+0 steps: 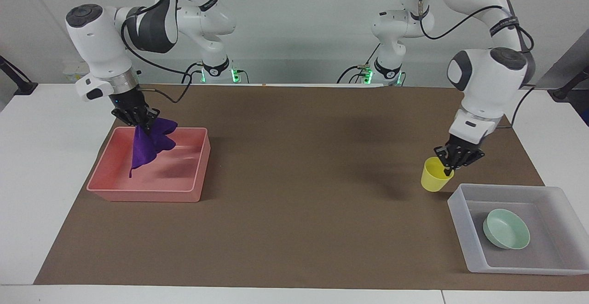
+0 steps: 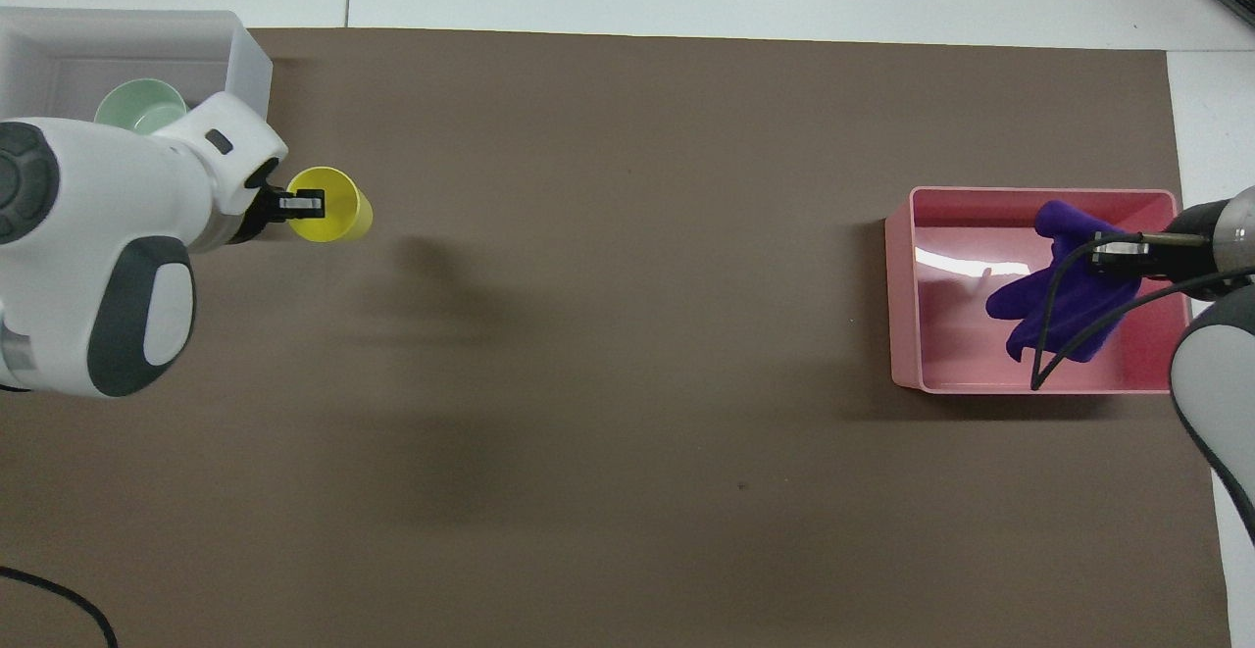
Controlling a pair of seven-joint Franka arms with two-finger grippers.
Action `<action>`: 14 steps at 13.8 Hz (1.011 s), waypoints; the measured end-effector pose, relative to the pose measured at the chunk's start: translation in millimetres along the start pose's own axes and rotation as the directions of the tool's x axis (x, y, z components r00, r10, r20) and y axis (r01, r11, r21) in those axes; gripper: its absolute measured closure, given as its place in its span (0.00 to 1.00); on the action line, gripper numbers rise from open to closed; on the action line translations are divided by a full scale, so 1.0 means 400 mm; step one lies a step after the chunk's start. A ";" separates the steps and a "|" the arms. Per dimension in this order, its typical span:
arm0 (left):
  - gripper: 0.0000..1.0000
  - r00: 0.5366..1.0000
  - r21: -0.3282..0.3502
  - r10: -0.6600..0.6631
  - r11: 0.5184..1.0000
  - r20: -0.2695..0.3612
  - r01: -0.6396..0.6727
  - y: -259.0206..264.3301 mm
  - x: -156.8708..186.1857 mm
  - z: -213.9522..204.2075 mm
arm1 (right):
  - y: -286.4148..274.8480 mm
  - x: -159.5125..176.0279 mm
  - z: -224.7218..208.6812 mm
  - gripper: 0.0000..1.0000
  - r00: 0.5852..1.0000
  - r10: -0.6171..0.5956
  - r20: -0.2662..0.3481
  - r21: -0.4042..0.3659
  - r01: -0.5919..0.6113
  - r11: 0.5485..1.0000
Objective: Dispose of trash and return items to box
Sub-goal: 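Place the cup in the bowl while the right gripper releases the cloth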
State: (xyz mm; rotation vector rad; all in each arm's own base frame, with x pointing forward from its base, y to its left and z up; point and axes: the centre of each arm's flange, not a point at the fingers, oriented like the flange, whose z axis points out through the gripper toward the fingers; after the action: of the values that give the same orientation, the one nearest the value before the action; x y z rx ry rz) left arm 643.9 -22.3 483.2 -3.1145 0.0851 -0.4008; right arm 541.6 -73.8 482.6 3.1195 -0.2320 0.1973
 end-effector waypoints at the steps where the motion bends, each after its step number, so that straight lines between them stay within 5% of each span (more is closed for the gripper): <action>1: 0.97 1.000 0.006 -0.004 1.000 -0.001 0.004 -0.056 0.031 -0.010 | 0.003 -0.007 0.036 0.97 1.000 0.002 -0.001 -0.001 -0.002 1.000; 5: 0.97 0.999 0.014 -0.043 0.999 0.009 0.043 -0.218 0.122 0.014 | 0.002 -0.004 0.178 0.97 1.000 0.002 0.005 -0.006 -0.002 1.000; 10: 0.97 0.998 0.008 -0.059 0.998 0.016 0.059 -0.393 0.180 0.175 | 0.001 0.002 0.289 0.94 1.000 0.001 0.031 -0.013 0.000 1.000; 14: 0.97 0.997 0.010 -0.077 0.997 0.010 0.077 -0.469 0.177 0.237 | 0.001 0.003 0.289 0.53 1.000 0.000 0.031 -0.013 0.000 1.000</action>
State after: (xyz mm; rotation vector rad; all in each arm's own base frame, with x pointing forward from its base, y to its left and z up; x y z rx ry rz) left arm 746.3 160.6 410.7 -3.1170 -0.0368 -0.3852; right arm 557.0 -76.1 368.1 3.1119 -0.2324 0.1476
